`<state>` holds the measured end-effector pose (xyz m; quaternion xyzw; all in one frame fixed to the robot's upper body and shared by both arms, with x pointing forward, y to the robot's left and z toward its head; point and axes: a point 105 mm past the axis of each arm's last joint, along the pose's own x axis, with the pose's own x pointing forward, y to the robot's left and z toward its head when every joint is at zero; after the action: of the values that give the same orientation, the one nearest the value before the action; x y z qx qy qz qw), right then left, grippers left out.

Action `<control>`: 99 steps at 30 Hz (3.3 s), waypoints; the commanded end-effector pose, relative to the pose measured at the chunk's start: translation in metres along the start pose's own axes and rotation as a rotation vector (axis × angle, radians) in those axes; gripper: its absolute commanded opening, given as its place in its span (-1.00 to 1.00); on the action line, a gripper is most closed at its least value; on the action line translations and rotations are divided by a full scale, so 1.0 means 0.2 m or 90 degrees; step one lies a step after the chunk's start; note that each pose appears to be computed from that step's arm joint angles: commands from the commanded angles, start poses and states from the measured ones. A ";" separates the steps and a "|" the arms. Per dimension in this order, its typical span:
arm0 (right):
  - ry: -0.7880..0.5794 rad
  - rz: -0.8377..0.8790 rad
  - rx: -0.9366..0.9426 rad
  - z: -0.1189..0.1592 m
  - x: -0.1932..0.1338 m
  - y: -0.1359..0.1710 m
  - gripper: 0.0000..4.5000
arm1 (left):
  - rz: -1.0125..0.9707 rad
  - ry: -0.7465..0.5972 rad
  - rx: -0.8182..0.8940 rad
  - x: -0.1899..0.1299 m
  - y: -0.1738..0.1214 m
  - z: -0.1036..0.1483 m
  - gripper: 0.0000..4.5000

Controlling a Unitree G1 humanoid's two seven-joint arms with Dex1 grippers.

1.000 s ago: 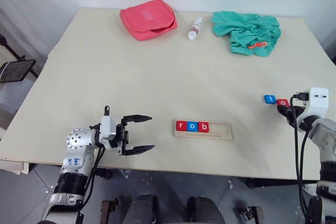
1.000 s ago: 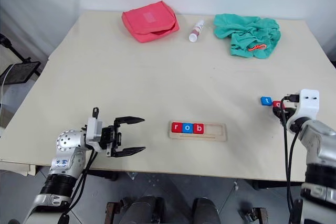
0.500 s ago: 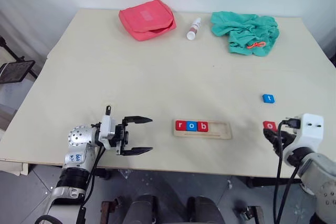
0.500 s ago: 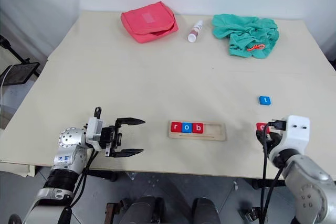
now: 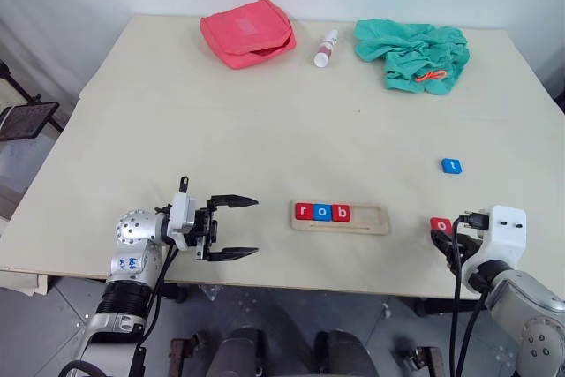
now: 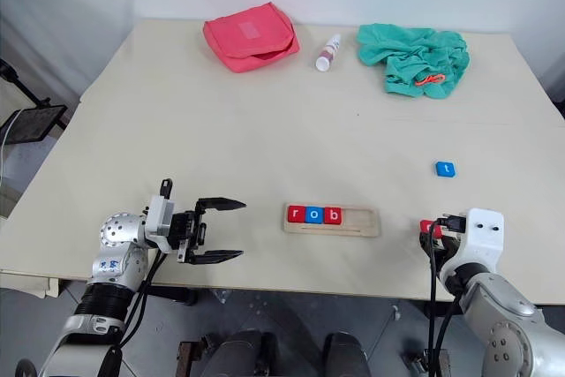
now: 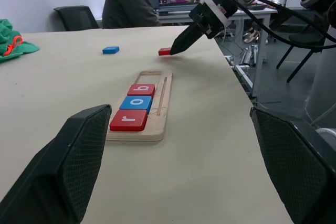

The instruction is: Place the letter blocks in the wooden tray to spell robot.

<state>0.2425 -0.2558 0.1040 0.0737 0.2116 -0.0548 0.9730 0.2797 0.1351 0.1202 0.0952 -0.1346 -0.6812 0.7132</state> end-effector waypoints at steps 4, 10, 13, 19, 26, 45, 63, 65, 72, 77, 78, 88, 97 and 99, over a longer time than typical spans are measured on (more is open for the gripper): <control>-0.015 0.045 -0.040 0.02 -0.02 0.04 0.55 | 0.007 -0.015 0.016 0.00 0.00 0.04 1.00; -0.011 0.127 -0.118 0.07 -0.07 0.07 0.99 | 0.004 -0.014 0.014 -0.01 -0.01 0.04 1.00; 0.025 0.193 -0.224 0.07 -0.11 0.07 0.99 | 0.003 -0.007 0.017 -0.02 0.01 0.04 1.00; 0.094 0.307 -0.414 0.17 -0.13 0.00 0.99 | 0.004 -0.004 0.023 -0.03 0.03 0.04 1.00; 0.155 0.392 -0.581 0.26 0.00 -0.10 0.99 | 0.006 -0.007 0.026 -0.02 0.01 0.04 1.00; 0.229 0.512 -0.677 0.22 0.21 -0.09 0.99 | 0.049 0.008 0.034 -0.06 -0.05 0.06 1.00; 0.232 0.458 -0.717 0.22 0.21 -0.12 0.35 | 0.045 0.004 0.036 -0.04 -0.02 0.05 1.00; 0.232 0.455 -0.714 0.23 0.22 -0.12 0.05 | 0.045 0.004 0.036 -0.04 -0.02 0.04 1.00; 0.194 0.460 -0.722 0.35 0.20 -0.04 -0.36 | 0.043 0.004 0.037 -0.05 -0.01 0.04 1.00; 0.144 0.513 -0.718 0.46 0.15 0.19 -0.36 | 0.029 0.010 0.032 -0.08 -0.01 0.02 1.00; 0.139 0.523 -0.715 0.47 0.15 0.22 -0.36 | 0.027 0.010 0.033 -0.08 -0.01 0.02 1.00; 0.154 0.585 -0.763 0.35 0.20 0.49 -0.36 | 0.018 0.005 0.049 -0.04 0.03 0.02 1.00; 0.155 0.610 -0.796 0.32 0.21 0.59 -0.36 | 0.027 0.004 0.051 -0.04 0.01 0.01 1.00; 0.156 0.614 -0.799 0.31 0.21 0.60 -0.36 | 0.029 0.004 0.051 -0.04 0.01 0.01 1.00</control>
<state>0.3214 -0.1571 0.1467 -0.3852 0.2697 0.5079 0.7217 0.2824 0.1440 0.1187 0.1173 -0.1492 -0.6618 0.7253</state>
